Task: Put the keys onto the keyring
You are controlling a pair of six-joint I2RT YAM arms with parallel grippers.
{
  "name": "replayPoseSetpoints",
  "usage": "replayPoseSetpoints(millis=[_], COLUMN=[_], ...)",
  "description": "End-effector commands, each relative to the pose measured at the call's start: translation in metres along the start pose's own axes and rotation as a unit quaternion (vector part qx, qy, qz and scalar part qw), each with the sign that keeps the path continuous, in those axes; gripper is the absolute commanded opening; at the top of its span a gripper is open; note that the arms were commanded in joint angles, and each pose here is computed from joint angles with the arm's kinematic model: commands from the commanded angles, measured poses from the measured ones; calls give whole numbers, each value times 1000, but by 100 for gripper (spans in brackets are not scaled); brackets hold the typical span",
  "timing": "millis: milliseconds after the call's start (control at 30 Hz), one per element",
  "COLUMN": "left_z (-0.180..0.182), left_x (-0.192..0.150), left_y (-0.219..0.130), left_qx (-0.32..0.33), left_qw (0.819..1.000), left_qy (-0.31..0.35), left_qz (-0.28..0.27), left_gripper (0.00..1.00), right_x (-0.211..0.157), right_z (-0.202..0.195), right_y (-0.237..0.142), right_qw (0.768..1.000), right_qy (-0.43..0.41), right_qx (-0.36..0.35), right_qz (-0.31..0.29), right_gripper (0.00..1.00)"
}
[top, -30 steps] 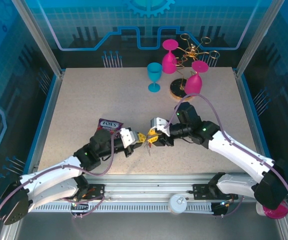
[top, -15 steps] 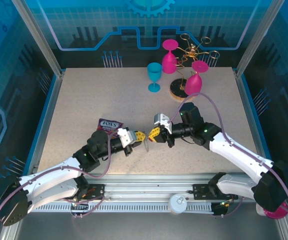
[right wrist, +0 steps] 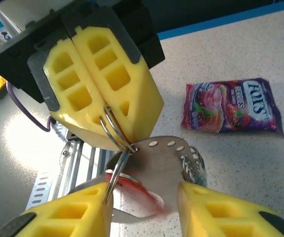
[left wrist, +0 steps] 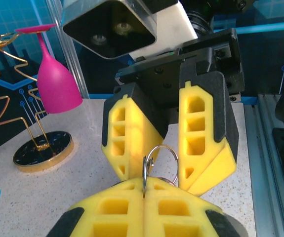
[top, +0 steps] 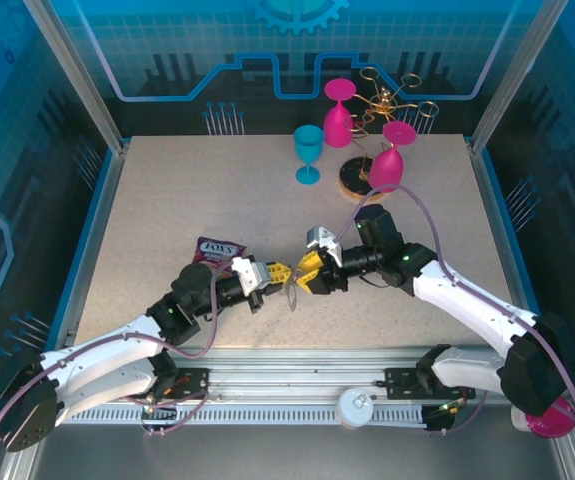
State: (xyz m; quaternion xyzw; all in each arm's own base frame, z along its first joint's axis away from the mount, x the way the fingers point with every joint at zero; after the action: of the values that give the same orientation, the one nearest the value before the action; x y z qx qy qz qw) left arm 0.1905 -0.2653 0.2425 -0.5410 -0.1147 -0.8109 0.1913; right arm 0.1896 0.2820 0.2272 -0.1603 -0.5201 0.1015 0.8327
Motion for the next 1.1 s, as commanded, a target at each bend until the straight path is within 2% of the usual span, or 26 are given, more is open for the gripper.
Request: replayPoseSetpoints(millis=[0, 133, 400, 700, 833, 967, 1000, 1067], left_z=[1, 0, -1, -3, -3, 3, 4, 6], left_x=[16, 15, 16, 18, 18, 12, 9, 2], left_y=[0, 1, 4, 5, 6, 7, 7, 7], left_qx=[-4, -7, -12, -23, -25, -6, -1, 2], left_qw=[999, 999, 999, 999, 999, 1000, 1000, 1000], left_qy=[1, -2, -5, -12, -15, -19, -20, -17], left_qz=[-36, -38, -41, -44, -44, -23, -14, 12], left_gripper=[0, 0, 0, 0, 0, 0, 5, 8], right_x=[26, 26, 29, 31, 31, 30, 29, 26], right_z=[9, 11, 13, 14, 17, 16, 15, 11], right_y=[-16, -21, -10, -4, -2, -2, -3, -4], right_qw=[996, 988, 989, 989, 989, 991, 992, 993], right_qy=[-65, -117, -119, -121, -119, -111, -109, -108], right_qx=[-15, -31, 0, 25, 44, 39, 33, 15], right_qz=[-63, -93, -85, -86, -82, -68, -60, -40], right_gripper=[42, 43, 37, 17, 0, 0, 0, 0])
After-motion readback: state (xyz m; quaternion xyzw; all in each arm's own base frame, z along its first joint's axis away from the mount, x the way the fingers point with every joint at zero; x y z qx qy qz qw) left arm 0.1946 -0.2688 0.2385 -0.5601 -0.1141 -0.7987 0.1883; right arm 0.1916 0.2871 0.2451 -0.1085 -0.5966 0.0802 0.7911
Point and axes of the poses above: each hand's point on the last joint's axis, 136 mm out from that joint toward the fingers, its own y axis out along the fingers, its own z axis along the line the jaws close on, x = y × z, the point moved 1 cm from there along -y, back along the fingers, and after that the axes turned 14 degrees about y, right-handed, at the moved point
